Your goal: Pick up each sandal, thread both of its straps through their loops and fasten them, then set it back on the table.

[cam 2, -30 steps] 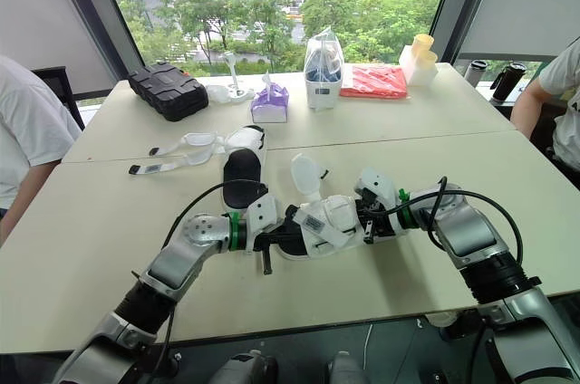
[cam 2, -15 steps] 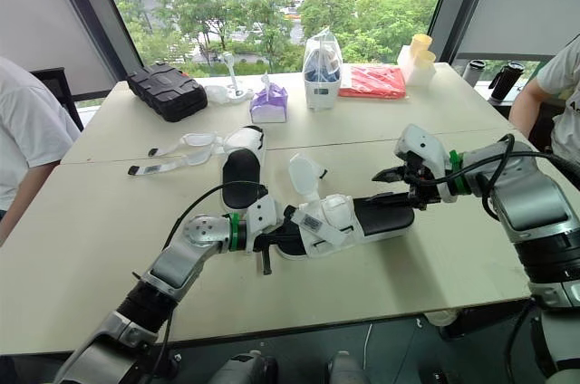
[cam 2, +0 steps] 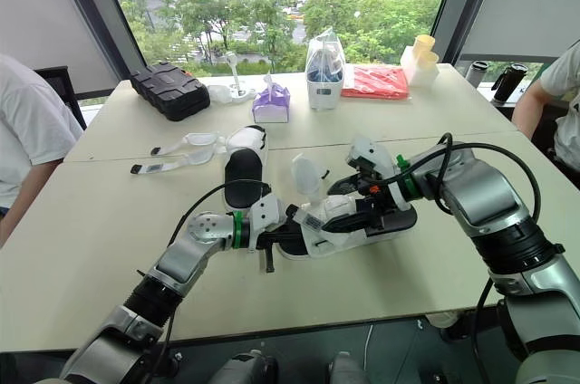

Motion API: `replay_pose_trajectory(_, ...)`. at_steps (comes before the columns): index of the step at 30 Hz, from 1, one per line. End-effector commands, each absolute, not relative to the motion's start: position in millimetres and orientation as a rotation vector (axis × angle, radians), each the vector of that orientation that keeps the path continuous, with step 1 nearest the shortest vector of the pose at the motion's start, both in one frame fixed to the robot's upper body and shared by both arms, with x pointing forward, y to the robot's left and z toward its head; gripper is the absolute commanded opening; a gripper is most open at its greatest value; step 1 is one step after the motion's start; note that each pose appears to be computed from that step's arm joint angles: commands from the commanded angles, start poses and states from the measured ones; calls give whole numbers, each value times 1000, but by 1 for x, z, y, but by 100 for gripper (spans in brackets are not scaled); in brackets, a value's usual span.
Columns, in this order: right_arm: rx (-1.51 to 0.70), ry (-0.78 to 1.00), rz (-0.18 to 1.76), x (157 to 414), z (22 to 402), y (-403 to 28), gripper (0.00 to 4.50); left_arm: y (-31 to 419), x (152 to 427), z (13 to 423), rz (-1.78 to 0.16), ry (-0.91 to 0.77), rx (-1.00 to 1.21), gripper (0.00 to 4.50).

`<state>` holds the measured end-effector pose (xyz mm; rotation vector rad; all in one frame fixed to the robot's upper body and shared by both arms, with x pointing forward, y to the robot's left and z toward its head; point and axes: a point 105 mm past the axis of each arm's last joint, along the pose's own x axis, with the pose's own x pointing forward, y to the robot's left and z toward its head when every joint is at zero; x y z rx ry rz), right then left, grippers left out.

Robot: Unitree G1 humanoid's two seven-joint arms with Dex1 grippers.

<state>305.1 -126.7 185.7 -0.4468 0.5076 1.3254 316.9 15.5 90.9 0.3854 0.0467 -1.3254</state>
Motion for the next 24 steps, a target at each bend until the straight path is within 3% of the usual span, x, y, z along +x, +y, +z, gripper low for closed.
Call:
replay_pose_trajectory(1,-476,498,1363,306,183,-113,444,14,319,89,-1315,53,387,0)
replay_pose_trajectory(17,-540,596,1465,308,152,-91,444,14,318,89,-1305,52,379,0)
replay_pose_trajectory(20,-542,593,1475,309,152,-89,359,14,318,89,-1302,50,378,0)
replay_pose_trajectory(24,-543,589,1479,311,152,-86,170,14,318,89,-1297,48,376,0)
